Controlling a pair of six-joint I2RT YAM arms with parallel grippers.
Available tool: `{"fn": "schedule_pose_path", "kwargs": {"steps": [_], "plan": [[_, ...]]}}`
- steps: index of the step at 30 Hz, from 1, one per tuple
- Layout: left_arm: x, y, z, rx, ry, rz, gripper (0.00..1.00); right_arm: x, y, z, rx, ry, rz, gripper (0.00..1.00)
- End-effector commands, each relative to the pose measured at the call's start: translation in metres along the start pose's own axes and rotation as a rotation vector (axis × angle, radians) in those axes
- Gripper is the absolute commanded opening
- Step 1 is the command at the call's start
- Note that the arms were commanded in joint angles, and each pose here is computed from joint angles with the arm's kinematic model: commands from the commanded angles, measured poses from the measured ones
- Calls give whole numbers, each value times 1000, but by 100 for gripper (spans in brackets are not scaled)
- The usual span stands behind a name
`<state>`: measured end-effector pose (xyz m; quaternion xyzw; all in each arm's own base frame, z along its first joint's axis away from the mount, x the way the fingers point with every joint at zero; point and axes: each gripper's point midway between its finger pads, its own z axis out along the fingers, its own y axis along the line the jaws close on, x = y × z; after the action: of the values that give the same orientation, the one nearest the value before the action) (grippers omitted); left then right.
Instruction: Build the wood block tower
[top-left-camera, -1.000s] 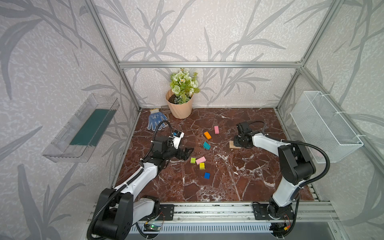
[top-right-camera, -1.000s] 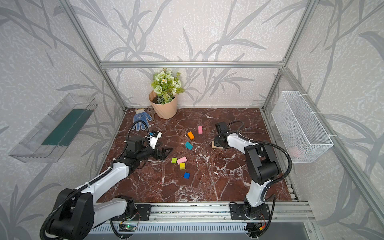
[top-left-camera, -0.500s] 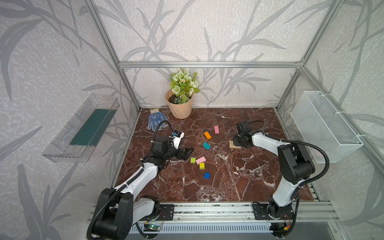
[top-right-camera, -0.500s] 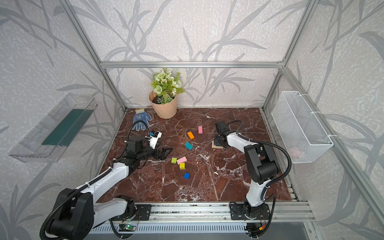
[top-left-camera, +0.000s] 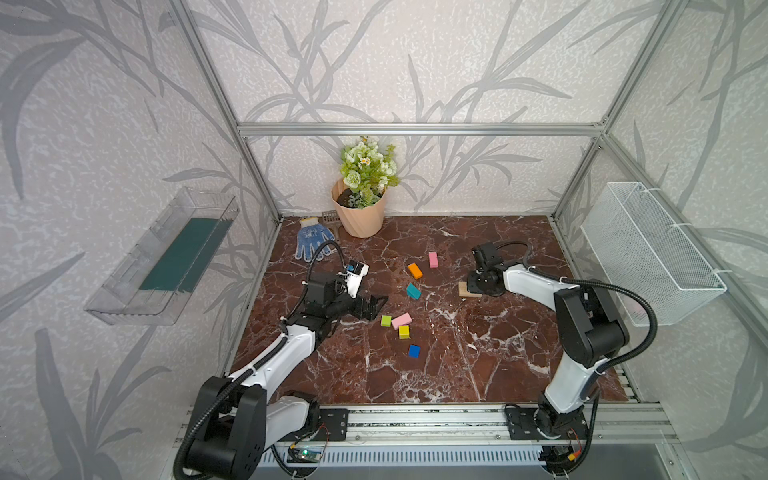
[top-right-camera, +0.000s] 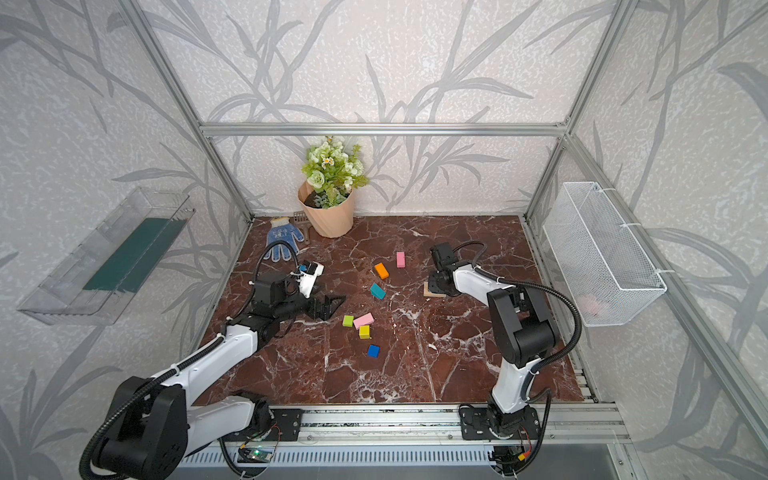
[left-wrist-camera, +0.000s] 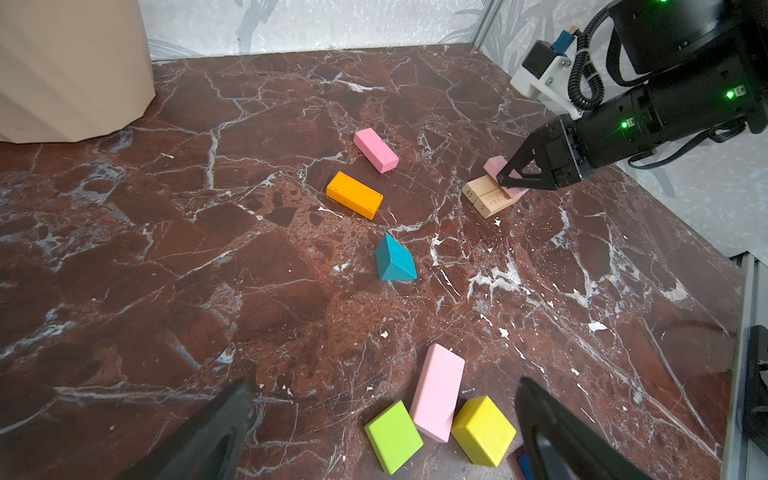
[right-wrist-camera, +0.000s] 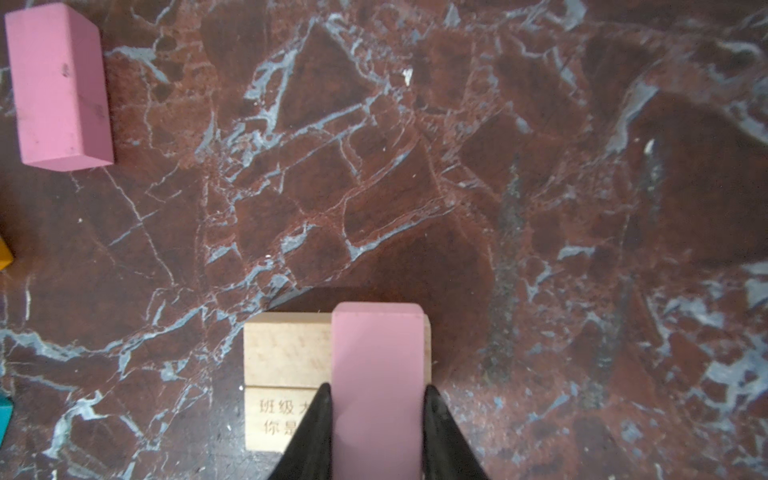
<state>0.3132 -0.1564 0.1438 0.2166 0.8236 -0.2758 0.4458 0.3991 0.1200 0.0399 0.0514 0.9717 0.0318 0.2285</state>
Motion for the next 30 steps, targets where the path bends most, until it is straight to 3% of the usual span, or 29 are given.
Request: {"fn": "schedule_pose_path", "kwargs": {"steps": [1, 30], "plan": [[-5, -2, -3, -3, -23, 33, 99, -3, 0, 2, 15, 7, 2, 9], [-6, -2, -4, -3, -28, 36, 99, -1, 0, 1, 20, 9, 0, 30]]}}
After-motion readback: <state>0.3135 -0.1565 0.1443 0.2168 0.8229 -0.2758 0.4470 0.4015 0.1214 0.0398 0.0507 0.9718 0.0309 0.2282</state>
